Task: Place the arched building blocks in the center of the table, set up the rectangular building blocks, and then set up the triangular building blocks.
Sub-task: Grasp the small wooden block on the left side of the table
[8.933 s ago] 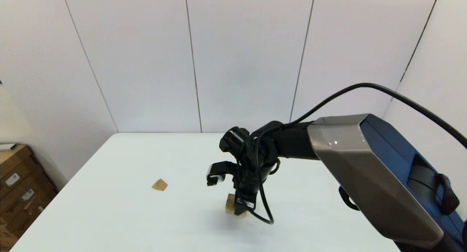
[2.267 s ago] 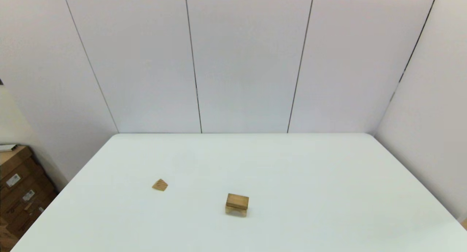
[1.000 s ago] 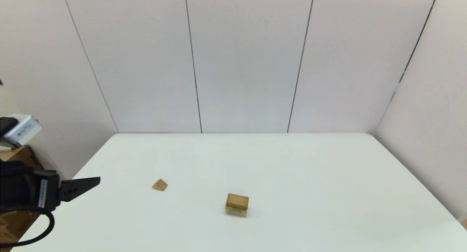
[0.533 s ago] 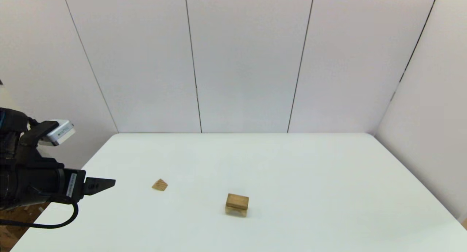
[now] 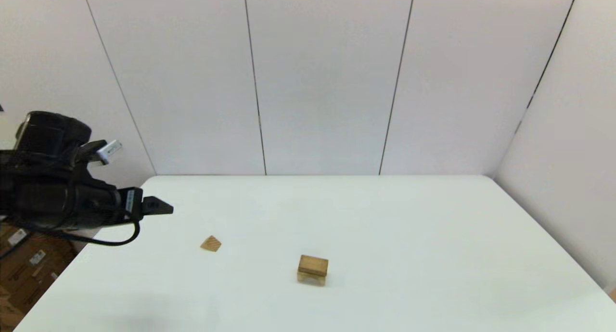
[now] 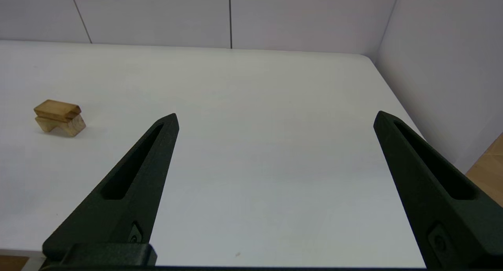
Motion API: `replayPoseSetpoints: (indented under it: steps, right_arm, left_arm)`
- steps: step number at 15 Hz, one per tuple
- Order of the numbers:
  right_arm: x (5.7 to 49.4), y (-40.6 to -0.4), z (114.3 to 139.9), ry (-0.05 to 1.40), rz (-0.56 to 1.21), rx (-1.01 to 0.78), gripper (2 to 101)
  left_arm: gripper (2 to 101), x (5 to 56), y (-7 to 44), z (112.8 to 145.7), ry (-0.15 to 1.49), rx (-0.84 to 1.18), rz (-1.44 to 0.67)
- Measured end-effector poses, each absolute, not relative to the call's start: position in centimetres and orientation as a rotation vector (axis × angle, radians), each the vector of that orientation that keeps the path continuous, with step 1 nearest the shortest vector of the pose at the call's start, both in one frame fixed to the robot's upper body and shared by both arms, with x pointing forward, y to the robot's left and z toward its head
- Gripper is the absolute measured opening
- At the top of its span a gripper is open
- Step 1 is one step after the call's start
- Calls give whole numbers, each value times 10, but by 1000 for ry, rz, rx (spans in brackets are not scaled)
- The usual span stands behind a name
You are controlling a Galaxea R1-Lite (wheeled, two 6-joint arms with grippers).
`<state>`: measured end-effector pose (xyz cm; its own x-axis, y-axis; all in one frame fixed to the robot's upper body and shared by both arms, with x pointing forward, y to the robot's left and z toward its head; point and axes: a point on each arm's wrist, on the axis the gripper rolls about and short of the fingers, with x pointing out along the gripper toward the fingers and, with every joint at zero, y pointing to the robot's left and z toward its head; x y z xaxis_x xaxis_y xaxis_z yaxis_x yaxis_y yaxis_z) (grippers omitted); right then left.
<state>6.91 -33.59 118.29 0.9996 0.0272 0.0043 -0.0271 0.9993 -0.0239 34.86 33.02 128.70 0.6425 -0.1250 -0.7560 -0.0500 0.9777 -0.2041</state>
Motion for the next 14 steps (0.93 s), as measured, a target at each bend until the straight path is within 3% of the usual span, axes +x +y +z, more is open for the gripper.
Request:
replayPoseSetpoints:
  steps: [7,14]
  right_arm:
    - [69,-336,1183,-5,27,-24,980]
    - [69,-336,1183,-4,27,-24,980]
  left_arm:
    - [978,442,306,1263,1017,-579,157]
    - [978,492,266,1216,1106,-790,601]
